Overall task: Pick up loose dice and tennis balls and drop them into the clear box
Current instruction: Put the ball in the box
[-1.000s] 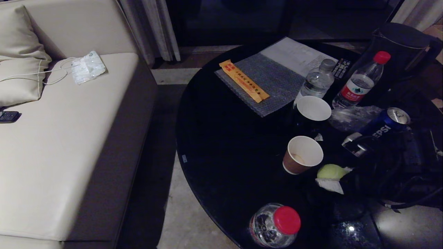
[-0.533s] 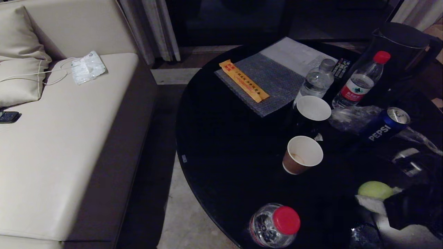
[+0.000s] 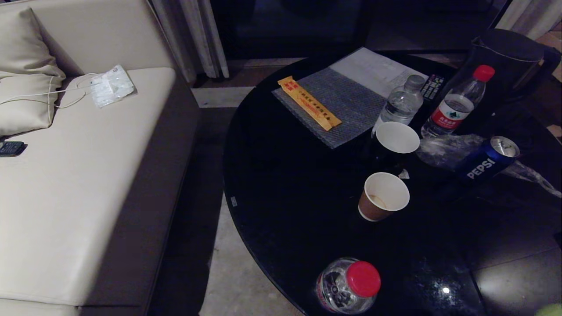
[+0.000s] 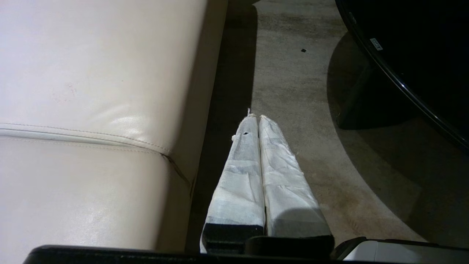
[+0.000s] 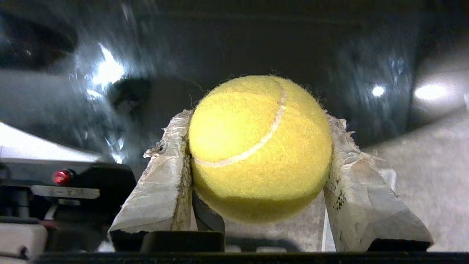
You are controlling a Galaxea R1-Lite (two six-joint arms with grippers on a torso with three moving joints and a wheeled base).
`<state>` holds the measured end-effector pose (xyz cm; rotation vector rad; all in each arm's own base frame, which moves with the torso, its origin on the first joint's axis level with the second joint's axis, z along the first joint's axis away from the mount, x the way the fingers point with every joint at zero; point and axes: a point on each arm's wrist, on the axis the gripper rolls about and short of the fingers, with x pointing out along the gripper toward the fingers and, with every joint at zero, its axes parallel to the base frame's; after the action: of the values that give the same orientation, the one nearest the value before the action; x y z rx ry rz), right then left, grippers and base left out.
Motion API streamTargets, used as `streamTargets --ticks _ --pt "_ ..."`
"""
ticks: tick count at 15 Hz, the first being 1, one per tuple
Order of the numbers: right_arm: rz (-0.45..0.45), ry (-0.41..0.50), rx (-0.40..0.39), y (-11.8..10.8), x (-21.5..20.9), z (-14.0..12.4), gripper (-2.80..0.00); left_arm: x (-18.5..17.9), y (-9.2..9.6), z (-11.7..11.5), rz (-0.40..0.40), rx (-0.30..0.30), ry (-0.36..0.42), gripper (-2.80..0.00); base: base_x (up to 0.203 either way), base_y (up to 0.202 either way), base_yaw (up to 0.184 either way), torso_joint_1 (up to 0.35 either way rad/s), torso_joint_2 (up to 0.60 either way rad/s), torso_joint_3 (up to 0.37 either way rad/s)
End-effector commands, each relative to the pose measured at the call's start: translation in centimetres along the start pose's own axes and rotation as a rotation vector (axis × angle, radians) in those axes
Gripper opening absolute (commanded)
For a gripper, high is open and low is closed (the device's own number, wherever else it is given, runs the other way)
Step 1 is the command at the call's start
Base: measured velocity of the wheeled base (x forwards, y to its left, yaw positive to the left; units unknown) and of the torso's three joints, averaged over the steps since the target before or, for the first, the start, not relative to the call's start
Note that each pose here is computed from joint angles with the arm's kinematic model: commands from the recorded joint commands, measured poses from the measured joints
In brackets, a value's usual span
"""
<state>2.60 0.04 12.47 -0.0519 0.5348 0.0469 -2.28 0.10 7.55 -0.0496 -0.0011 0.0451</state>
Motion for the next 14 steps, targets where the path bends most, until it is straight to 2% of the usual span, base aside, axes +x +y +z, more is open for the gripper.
streamTargets --ticks 1,2,3,4,5,6,8,9,12,14 --pt "-0.05 -0.144 0.0 0.4 -2.0 -3.3 -2.8 0.0 0.0 0.0 0.001 -0.001 0.003 -2.8 0.0 0.0 0.0 0.0 0.0 0.0" --pt "-0.081 -0.141 0.015 0.4 -1.9 -4.1 -2.8 0.0 0.0 0.0 0.001 -0.001 0.003 -2.8 0.0 0.0 0.0 0.0 0.0 0.0" --pt "-0.103 -0.128 0.084 0.4 -1.5 -4.6 -2.8 0.0 0.0 0.0 0.001 -0.001 0.003 -2.8 0.0 0.0 0.0 0.0 0.0 0.0" --pt "-0.112 -0.12 0.117 0.3 -1.1 -5.1 -2.8 0.0 0.0 0.0 0.001 -0.001 0.003 -2.8 0.0 0.0 0.0 0.0 0.0 0.0" --pt "-0.115 -0.147 0.122 0.3 -0.8 -5.2 -2.8 0.0 0.0 0.0 0.001 -0.001 0.002 -2.8 0.0 0.0 0.0 0.0 0.0 0.0" --pt "-0.1 -0.17 0.111 0.3 -0.6 -5.5 -2.8 0.0 0.0 0.0 0.001 -0.001 0.002 -2.8 0.0 0.0 0.0 0.0 0.0 0.0" --pt "-0.01 -0.236 0.055 0.3 -0.8 -5.7 -2.8 0.0 0.0 0.0 0.001 -0.001 0.003 -2.8 0.0 0.0 0.0 0.0 0.0 0.0" --pt "-0.005 -0.263 0.047 0.3 -1.0 -5.8 -2.8 0.0 0.0 0.0 0.001 -0.002 0.001 -2.8 0.0 0.0 0.0 0.0 0.0 0.0" --pt "-0.02 -0.442 0.041 0.4 -2.0 -6.8 -2.8 0.0 0.0 0.0 0.001 -0.002 0.003 -2.8 0.0 0.0 0.0 0.0 0.0 0.0" --pt "-0.028 -0.458 0.027 0.4 -2.0 -6.9 -2.8 0.0 0.0 0.0 0.001 -0.001 0.003 -2.8 0.0 0.0 0.0 0.0 0.0 0.0"
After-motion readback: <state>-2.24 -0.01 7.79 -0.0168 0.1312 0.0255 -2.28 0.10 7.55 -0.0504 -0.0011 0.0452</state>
